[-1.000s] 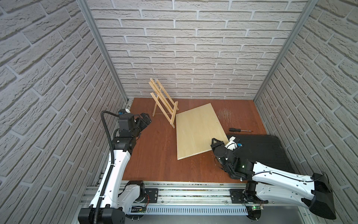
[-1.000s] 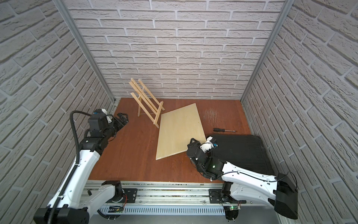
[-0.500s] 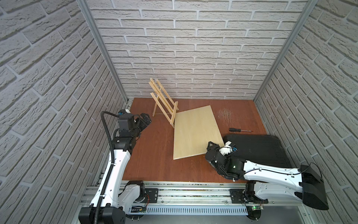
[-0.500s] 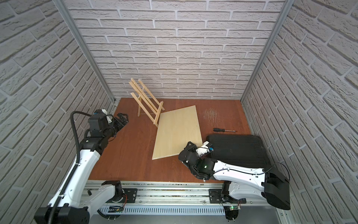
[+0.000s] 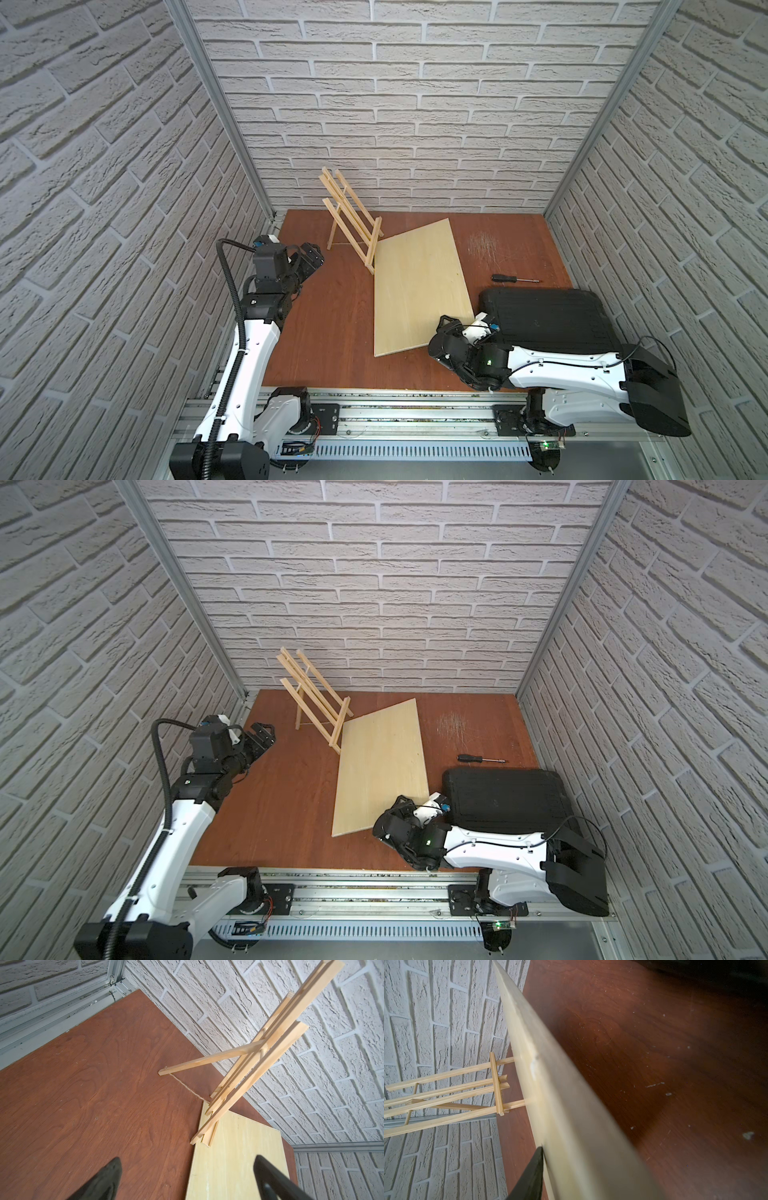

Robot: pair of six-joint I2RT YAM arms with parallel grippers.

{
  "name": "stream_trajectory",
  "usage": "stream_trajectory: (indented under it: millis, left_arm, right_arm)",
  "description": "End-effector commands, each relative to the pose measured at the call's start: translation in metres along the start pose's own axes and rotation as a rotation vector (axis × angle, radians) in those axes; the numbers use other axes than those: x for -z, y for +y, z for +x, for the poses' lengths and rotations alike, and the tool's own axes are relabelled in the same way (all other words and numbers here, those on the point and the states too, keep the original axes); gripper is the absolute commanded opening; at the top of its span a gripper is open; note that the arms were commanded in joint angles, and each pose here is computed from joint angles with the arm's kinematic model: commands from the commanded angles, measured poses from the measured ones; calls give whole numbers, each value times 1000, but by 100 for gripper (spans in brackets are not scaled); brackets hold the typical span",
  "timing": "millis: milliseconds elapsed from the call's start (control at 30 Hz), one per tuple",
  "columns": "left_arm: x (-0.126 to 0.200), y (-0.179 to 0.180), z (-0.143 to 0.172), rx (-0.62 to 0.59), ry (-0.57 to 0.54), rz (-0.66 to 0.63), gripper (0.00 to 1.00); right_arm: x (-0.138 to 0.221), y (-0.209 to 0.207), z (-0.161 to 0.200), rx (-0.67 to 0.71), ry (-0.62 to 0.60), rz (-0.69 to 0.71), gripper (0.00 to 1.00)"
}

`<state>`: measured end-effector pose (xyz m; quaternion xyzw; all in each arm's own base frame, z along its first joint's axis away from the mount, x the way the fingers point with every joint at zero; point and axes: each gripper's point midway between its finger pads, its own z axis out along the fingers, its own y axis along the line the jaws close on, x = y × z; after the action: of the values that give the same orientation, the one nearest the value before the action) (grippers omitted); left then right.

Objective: Disassemble the easel
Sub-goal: Place the drawing board at the center of the board.

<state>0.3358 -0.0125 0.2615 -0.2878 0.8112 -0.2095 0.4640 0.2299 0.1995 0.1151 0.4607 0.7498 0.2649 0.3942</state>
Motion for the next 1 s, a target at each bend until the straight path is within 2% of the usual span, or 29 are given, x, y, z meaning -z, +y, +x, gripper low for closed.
stream_trajectory:
  millis: [0, 333, 567, 700, 967]
  left_arm:
    - [-1, -3, -3, 2, -15, 22, 98]
    - [-1, -3, -2, 6, -11, 28, 98]
    - [-2, -4, -2, 8, -5, 33, 98]
    - [-3, -4, -1, 8, -3, 32, 98]
    - [-3, -3, -1, 5, -2, 28, 98]
  right_arm:
    - [2, -62, -6, 262, 23, 222, 37]
    - [5, -77, -3, 268, 43, 272, 43]
    - [8, -93, -5, 269, 53, 335, 56]
    - [8, -97, -6, 263, 58, 339, 60]
    - [15, -82, -8, 293, 74, 310, 61]
